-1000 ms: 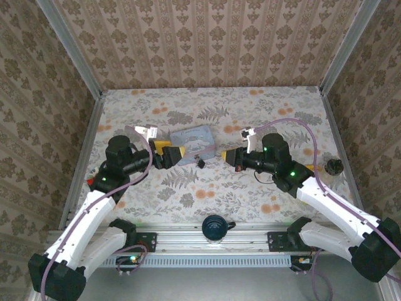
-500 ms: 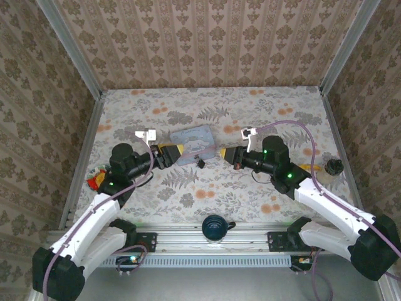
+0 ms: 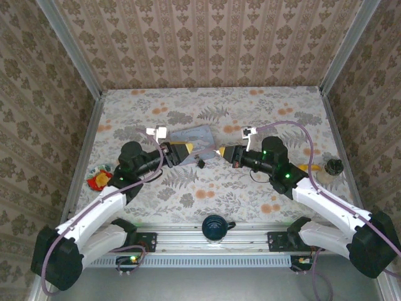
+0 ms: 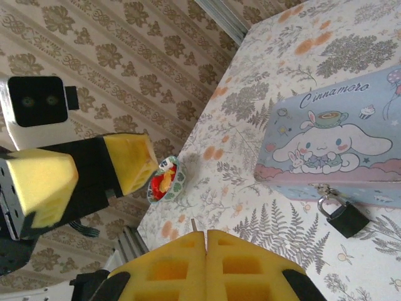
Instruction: Unlock the padlock with the key
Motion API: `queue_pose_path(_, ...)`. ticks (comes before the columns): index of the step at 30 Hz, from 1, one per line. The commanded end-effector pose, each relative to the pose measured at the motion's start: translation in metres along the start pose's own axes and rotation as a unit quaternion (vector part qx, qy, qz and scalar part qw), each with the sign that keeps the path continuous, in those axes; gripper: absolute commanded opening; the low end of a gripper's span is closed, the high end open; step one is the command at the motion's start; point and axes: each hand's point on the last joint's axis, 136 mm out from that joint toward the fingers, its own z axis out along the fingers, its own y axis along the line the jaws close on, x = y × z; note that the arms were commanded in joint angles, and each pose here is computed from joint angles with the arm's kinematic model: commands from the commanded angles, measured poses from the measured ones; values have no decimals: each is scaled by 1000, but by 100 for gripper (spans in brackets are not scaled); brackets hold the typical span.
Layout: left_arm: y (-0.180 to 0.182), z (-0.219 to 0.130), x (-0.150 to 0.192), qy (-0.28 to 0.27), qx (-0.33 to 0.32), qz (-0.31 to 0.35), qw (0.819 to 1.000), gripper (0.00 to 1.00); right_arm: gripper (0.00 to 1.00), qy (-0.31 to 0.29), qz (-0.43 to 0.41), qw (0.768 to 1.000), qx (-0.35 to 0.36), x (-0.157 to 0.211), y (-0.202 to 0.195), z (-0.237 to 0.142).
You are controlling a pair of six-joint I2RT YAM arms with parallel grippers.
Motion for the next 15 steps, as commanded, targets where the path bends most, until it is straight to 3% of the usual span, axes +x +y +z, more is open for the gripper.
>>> queue_pose_path(1,-26,7,-1,16,56,22,998,57,0,-17,2,1000,-20,-8,8,-2)
queue_pose_path(15,-67,25,22,80,141,67,984,41,0,-22,-29,992,-122,-13,50,-7)
